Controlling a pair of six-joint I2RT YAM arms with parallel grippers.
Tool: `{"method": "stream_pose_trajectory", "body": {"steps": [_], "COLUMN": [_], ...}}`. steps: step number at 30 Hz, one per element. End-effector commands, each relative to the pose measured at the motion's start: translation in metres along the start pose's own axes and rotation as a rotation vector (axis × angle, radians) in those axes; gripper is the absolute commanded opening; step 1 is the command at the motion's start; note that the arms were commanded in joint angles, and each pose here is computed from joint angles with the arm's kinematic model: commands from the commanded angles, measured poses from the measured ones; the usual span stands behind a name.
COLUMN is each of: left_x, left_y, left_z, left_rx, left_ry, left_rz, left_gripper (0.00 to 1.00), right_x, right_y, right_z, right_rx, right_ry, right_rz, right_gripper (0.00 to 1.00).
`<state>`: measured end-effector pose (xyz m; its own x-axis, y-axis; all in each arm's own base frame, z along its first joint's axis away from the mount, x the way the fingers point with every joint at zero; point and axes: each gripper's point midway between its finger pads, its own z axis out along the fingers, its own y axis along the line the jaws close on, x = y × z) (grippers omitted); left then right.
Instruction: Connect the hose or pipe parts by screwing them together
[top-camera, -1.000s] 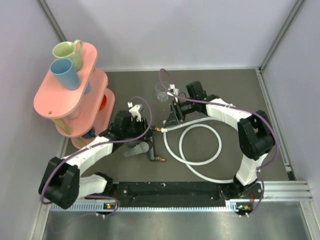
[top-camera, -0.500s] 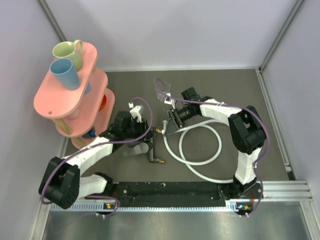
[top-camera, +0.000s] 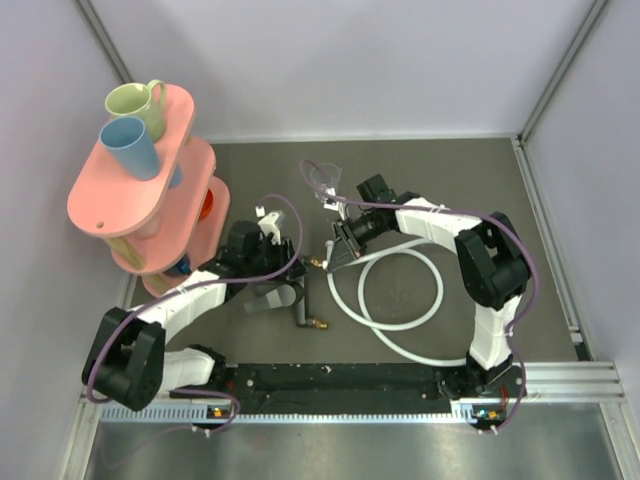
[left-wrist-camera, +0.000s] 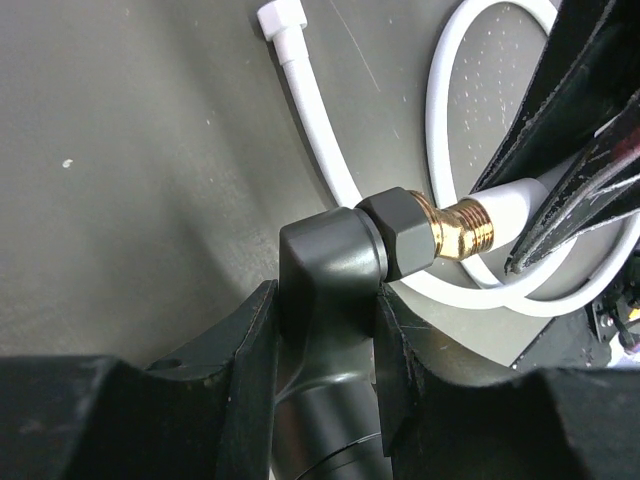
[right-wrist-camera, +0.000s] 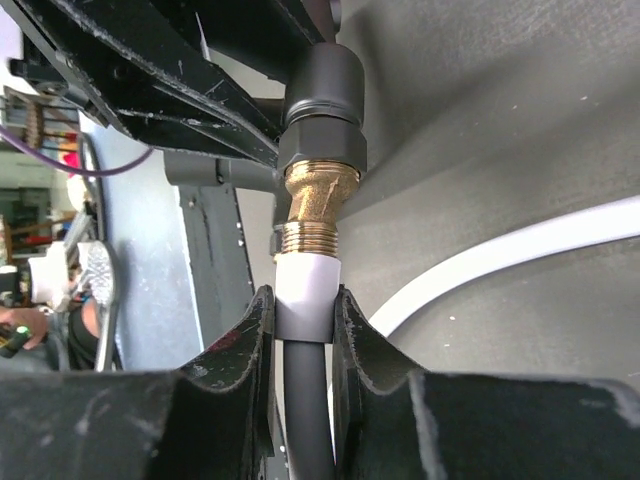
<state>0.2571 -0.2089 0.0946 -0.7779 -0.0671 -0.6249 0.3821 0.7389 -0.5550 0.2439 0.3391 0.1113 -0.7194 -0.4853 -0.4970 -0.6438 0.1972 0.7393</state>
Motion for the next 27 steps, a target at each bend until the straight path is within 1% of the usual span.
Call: {"method": "stream_pose_trajectory", "body": {"steps": [1,2,5,9,11,12,13,16,17,18,19,21,27], "left_x": [-0.046,-0.044,-0.045,-0.047,-0.043,-0.046,-0.046,-0.043,-0.044,-0.042,-0.041,-0.04,-0.034], "left_y": [-0.051,-0.049,-0.05,-0.05,-0.049,-0.052,-0.052,-0.053,-0.054,-0.054,-0.053,-0.052,-0.05], "left_z": [-0.003,-0.001,-0.001,-0.002,0.0,0.0,0.0,0.003,0.004,0.003,0.005,0.005,0.006], "left_rx": [0.217,0.218,0.217,0.229,0.235,0.241,0.243,0.246,0.251,0.248,0.242,0.238,0.243], "left_ry": [-0.084,-0.065,-0.061,-0.043,-0.006,-0.001,0.012,0.059,0.061,0.085,0.092,0.11,0.138], "left_rz": [0.005,-0.012,-0.029,-0.061,-0.088,-0.089,-0.097,-0.13,-0.129,-0.142,-0.145,-0.144,-0.109], "left_gripper": [0.0,0.0,0.0,0.0,0.0,0.0,0.0,0.0,0.0,0.0,0.0,0.0,0.0], "right_x": [-0.002,-0.003,-0.001,-0.007,-0.012,-0.007,-0.015,-0.021,-0.015,-0.021,-0.021,-0.02,-0.032], "right_y": [0.017,0.014,0.009,0.005,0.009,0.005,0.008,-0.002,-0.002,-0.001,-0.007,-0.003,0.006], "right_z": [0.007,0.008,0.01,0.009,0.007,0.008,0.005,0.003,0.005,0.005,-0.001,0.002,-0.005], "right_rx": [0.044,0.072,0.15,0.212,0.252,0.276,0.305,0.449,0.472,0.503,0.57,0.597,0.735], "right_ry": [0.007,0.006,0.014,-0.036,-0.071,-0.072,-0.095,-0.1,-0.091,-0.106,-0.104,-0.091,-0.07], "right_rz": [-0.229,-0.272,-0.341,-0.455,-0.525,-0.54,-0.599,-0.691,-0.72,-0.782,-0.802,-0.874,-1.009], "right_gripper": [0.0,0.0,0.0,0.0,0.0,0.0,0.0,0.0,0.0,0.0,0.0,0.0,0.0]}}
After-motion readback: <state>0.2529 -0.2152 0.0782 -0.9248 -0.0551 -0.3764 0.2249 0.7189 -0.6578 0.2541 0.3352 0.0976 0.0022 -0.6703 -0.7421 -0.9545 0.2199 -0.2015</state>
